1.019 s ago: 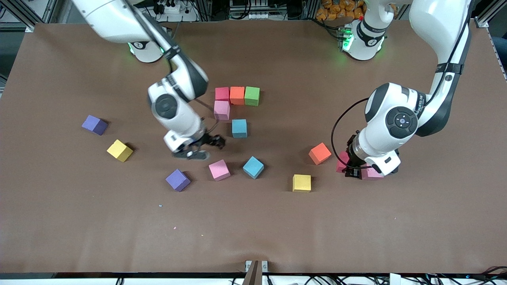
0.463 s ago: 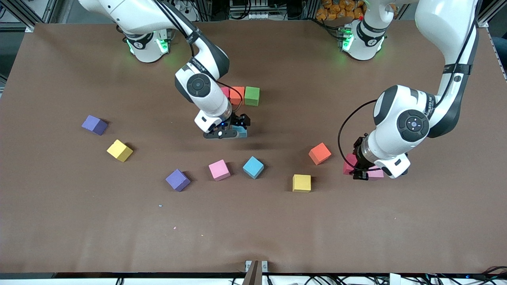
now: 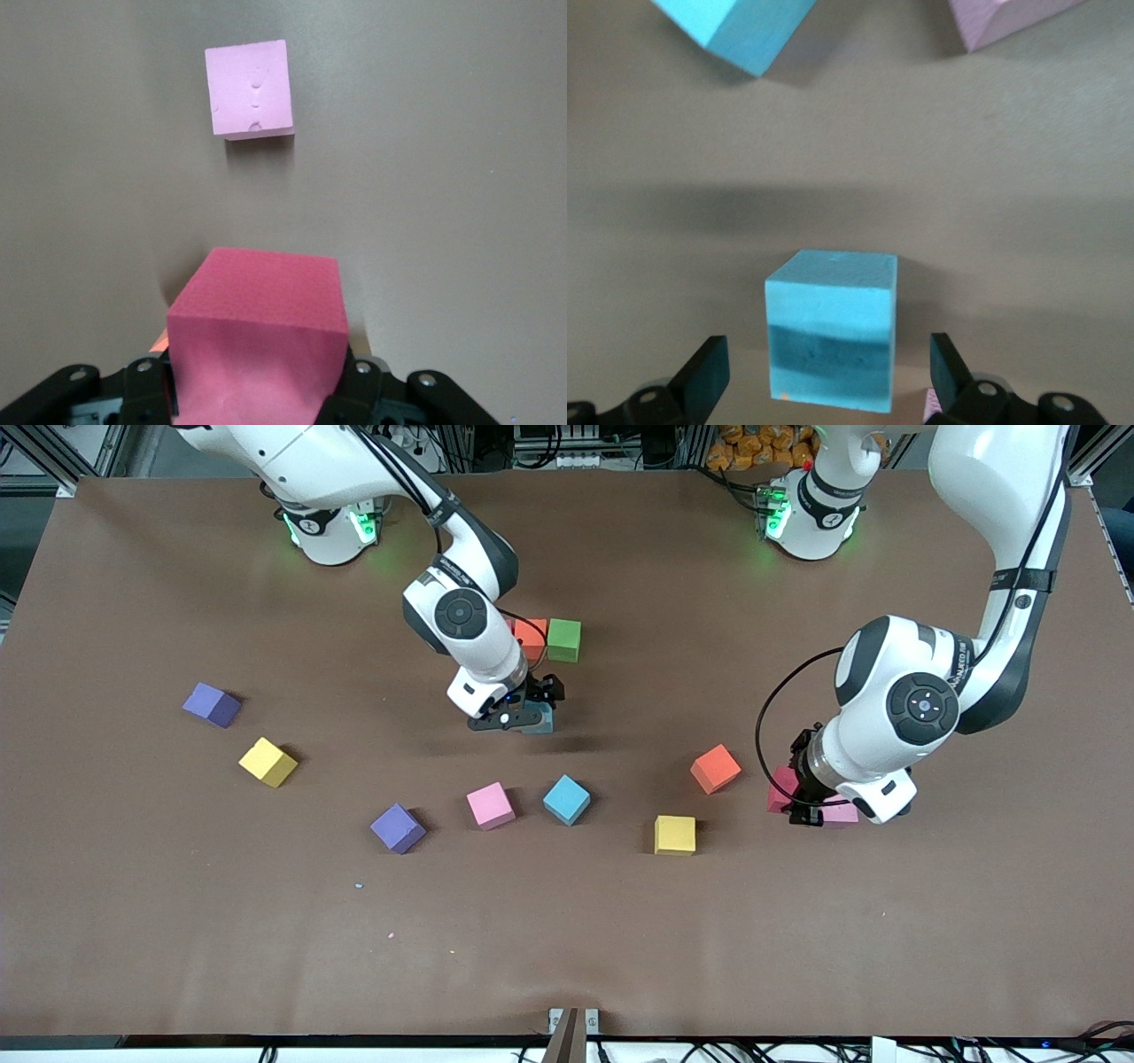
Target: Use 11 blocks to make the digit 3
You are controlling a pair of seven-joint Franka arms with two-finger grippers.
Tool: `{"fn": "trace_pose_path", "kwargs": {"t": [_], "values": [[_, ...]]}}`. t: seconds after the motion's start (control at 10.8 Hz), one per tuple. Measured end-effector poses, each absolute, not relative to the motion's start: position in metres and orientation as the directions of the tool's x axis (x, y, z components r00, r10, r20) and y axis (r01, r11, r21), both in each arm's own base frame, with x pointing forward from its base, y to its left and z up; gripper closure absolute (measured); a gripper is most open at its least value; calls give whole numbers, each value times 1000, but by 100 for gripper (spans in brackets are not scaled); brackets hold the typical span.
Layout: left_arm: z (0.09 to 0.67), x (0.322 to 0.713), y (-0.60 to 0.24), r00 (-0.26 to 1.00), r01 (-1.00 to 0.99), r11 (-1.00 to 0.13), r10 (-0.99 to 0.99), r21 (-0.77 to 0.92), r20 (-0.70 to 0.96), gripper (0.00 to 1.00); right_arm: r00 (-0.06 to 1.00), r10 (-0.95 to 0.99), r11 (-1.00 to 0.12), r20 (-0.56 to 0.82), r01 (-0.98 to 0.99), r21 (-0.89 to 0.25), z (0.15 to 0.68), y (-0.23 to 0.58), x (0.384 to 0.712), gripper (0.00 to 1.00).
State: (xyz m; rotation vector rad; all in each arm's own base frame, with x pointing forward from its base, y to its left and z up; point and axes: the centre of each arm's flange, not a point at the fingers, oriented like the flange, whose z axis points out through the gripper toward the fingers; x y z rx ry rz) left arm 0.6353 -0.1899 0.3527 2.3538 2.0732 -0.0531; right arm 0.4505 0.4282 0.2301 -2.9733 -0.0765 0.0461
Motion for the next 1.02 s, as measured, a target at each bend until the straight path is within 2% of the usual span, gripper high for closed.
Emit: {"fn": "trace_pose_path", "kwargs": {"t": [0.37,0.56,0.74,0.83,0.93,1.02], "values": [[353,634,-193,132,991,-133,991,-24,-28,41,998,56,-986,-26,52,-159,215,431,446,0],[353,633,-195,138,990,-139,990,-24,-28,44,997,66,-986,-27,61,-153,209,431,445,1],[352,632,-197,142,989,-143,989,-26,-28,44,997,68,-987,-32,63,-151,203,431,444,7],[352,632,-197,145,989,-146,989,-27,-28,44,997,69,-987,-32,63,-150,203,431,444,19],[352,632,-198,147,989,-148,989,-28,-28,44,997,70,-986,-29,65,-151,204,432,445,22],[351,631,-200,151,988,-151,988,-28,-29,44,997,70,-986,-27,65,-152,205,432,446,33]]}}
